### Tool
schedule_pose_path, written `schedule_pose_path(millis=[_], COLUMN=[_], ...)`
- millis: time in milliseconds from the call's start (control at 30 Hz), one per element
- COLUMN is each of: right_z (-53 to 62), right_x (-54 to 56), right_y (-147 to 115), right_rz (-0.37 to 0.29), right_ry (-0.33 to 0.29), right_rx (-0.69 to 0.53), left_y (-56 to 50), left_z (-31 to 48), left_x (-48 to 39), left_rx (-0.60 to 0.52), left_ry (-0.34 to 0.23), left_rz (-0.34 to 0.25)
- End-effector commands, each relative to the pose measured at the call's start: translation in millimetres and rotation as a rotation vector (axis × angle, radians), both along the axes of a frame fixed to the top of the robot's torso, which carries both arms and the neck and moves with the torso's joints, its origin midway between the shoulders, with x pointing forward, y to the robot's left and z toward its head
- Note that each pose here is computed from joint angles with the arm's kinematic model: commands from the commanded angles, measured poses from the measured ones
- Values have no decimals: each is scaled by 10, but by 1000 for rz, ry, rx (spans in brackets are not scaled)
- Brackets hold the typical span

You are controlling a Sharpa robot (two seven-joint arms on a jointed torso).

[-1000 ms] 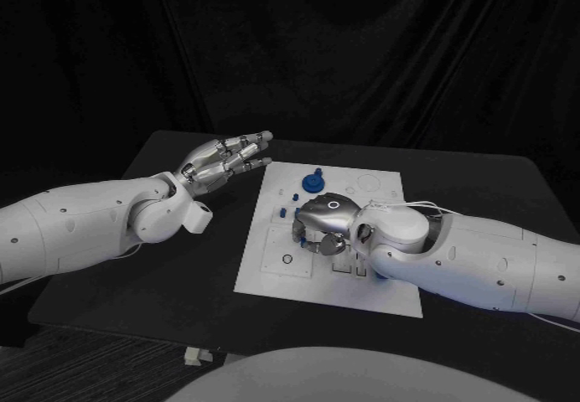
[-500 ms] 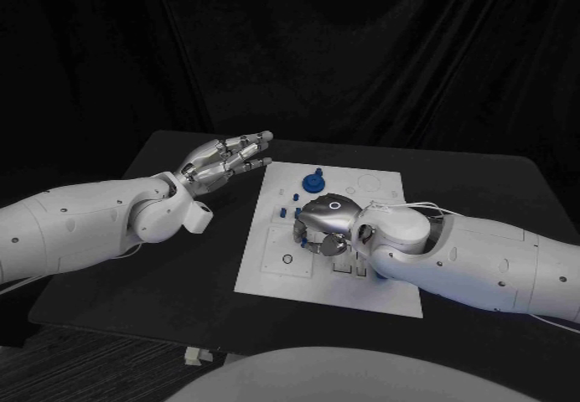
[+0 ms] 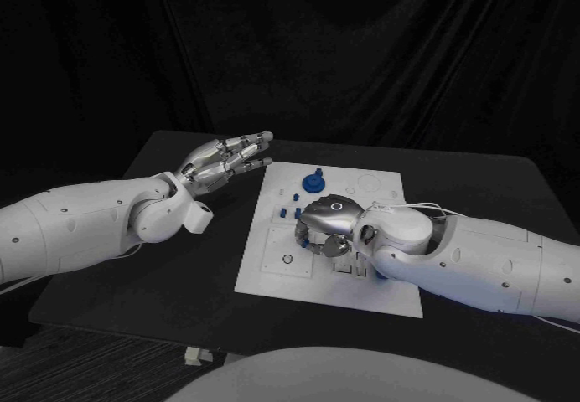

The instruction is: Assemble the parts on the task board

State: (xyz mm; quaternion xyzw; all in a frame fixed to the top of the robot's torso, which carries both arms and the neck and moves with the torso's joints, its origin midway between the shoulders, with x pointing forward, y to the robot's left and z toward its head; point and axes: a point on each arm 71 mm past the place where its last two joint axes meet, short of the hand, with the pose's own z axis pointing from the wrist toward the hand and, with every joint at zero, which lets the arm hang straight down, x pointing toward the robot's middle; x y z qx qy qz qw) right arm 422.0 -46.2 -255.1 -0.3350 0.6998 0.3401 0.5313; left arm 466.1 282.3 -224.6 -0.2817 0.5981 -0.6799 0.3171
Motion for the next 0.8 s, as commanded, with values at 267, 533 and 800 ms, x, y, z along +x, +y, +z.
schedule_pose_path(millis=[267, 533, 800], right_z=[-18, -21, -31], right_x=[8, 20, 24], right_y=[19, 24, 24], right_rz=[-3, -6, -12], right_ry=[-3, -6, -1], right_rx=[-12, -11, -22], left_y=[-15, -13, -15], left_z=[40, 38, 36], left_x=[-10, -10, -11], left_rx=[-54, -53, -52], left_ry=[-42, -40, -38], left_rz=[-13, -13, -14])
